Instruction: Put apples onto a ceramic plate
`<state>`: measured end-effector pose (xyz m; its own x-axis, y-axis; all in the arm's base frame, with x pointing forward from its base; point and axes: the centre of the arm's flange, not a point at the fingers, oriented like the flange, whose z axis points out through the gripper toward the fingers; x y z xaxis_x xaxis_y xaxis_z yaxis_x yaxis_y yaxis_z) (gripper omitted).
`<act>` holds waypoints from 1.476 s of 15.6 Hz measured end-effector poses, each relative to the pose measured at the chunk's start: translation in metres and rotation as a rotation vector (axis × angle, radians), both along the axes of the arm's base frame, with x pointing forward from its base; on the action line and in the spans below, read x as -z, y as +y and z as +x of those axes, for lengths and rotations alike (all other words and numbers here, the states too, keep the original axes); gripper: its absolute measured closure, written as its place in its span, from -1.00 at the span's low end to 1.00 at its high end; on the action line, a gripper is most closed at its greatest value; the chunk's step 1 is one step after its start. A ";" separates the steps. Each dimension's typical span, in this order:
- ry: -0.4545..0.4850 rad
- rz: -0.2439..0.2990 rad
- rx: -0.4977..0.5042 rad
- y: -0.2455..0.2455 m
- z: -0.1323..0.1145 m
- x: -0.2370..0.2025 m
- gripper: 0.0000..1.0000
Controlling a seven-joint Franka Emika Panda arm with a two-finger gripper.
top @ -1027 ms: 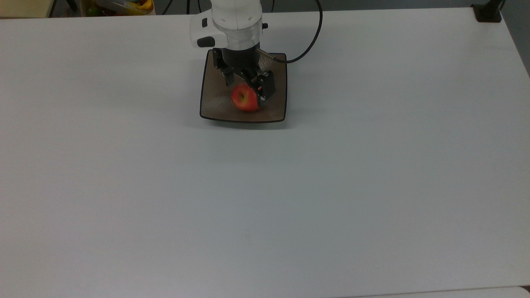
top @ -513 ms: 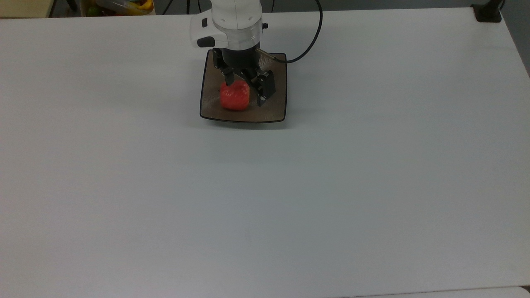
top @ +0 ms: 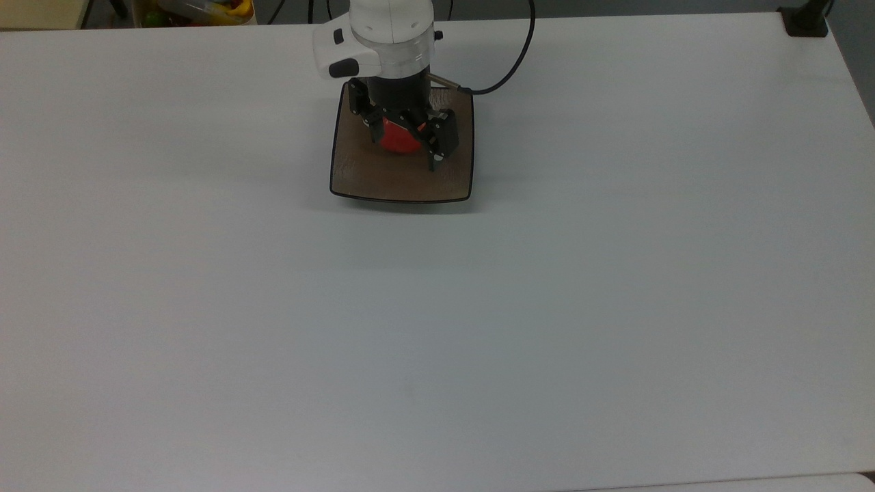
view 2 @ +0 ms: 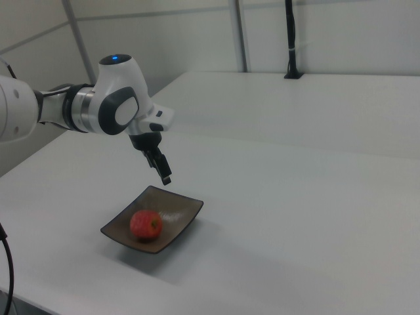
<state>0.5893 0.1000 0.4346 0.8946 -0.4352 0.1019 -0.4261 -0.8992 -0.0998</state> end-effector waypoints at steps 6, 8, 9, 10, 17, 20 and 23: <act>0.056 -0.051 -0.379 0.005 -0.017 -0.014 -1.00; 0.077 -0.058 -0.449 0.005 -0.021 -0.019 -1.00; 0.085 -0.059 -0.472 0.004 -0.023 -0.021 -1.00; 0.092 -0.061 -0.493 0.003 -0.023 -0.025 -1.00; 0.066 -0.074 -0.490 -0.015 -0.023 -0.057 -1.00; 0.045 -0.077 -0.458 -0.036 -0.025 -0.071 -1.00; 0.061 -0.075 -0.458 -0.037 -0.029 -0.074 -1.00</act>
